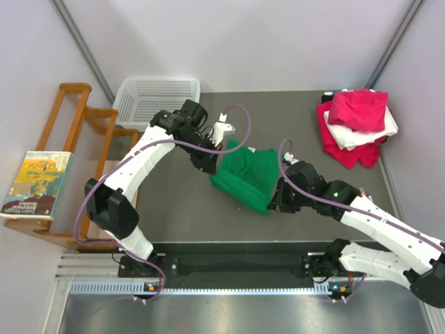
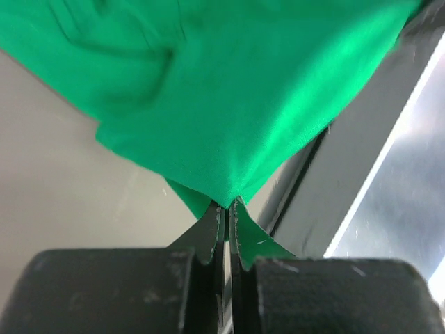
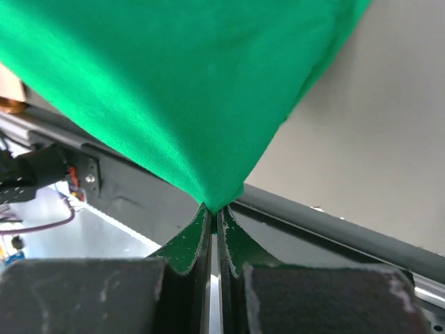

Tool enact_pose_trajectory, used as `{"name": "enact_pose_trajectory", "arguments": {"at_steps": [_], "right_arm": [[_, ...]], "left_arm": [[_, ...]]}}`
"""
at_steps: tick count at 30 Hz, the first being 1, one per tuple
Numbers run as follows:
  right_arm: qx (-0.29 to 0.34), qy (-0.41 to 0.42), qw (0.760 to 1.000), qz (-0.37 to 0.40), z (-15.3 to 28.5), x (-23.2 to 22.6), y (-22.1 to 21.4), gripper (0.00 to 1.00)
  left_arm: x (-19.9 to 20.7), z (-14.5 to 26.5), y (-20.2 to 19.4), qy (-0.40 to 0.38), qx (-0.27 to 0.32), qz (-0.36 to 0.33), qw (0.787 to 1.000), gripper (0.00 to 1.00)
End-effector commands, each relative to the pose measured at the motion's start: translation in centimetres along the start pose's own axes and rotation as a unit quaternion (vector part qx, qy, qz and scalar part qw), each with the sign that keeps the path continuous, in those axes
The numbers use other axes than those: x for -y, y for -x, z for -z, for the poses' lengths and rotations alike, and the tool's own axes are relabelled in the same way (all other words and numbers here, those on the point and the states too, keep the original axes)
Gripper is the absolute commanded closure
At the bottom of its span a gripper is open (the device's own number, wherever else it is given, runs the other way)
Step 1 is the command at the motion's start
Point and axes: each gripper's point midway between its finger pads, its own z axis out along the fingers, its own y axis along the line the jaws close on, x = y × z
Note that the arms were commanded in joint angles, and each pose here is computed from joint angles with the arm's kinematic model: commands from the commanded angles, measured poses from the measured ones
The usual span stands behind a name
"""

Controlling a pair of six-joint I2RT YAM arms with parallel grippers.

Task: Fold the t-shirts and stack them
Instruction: Fold the tshirt

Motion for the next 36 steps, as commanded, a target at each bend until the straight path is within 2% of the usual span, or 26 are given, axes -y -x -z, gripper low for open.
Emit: {"name": "enact_pose_trajectory", "arguments": {"at_steps": [1, 5, 13, 18, 26, 36], "right_arm": [[0.024, -0.002, 1.0, 0.011, -0.1, -0.3, 1.5, 1.0], [0.05, -0.018, 0.999, 0.008, -0.4, 0.6, 3.4, 1.0], [0.104, -0.033, 0.994, -0.027, -0.4, 3.4, 10.0, 1.0], [0.105, -0.032, 0.993, -0.033, -1.6, 4.4, 12.5, 1.0], [0.077, -0.028, 0.996, -0.033, -5.1, 5.0, 14.4, 1.0], [0.094, -0.031, 0.994, -0.052, -6.4, 7.1, 19.4, 1.0]], "left_arm": [[-1.9, 0.8, 5.7, 0.036, 0.088, 0.001, 0.996, 1.0], [-3.5, -0.3, 6.9, 0.043, 0.083, 0.015, 0.996, 1.0], [-6.4, -3.5, 7.5, 0.052, 0.076, 0.035, 0.995, 1.0], [-8.0, -5.4, 7.4, 0.051, 0.062, 0.049, 0.996, 1.0], [-10.0, -5.9, 9.1, 0.074, 0.071, 0.045, 0.994, 1.0], [-13.8, -7.6, 9.9, 0.095, 0.068, 0.058, 0.991, 1.0]]}}
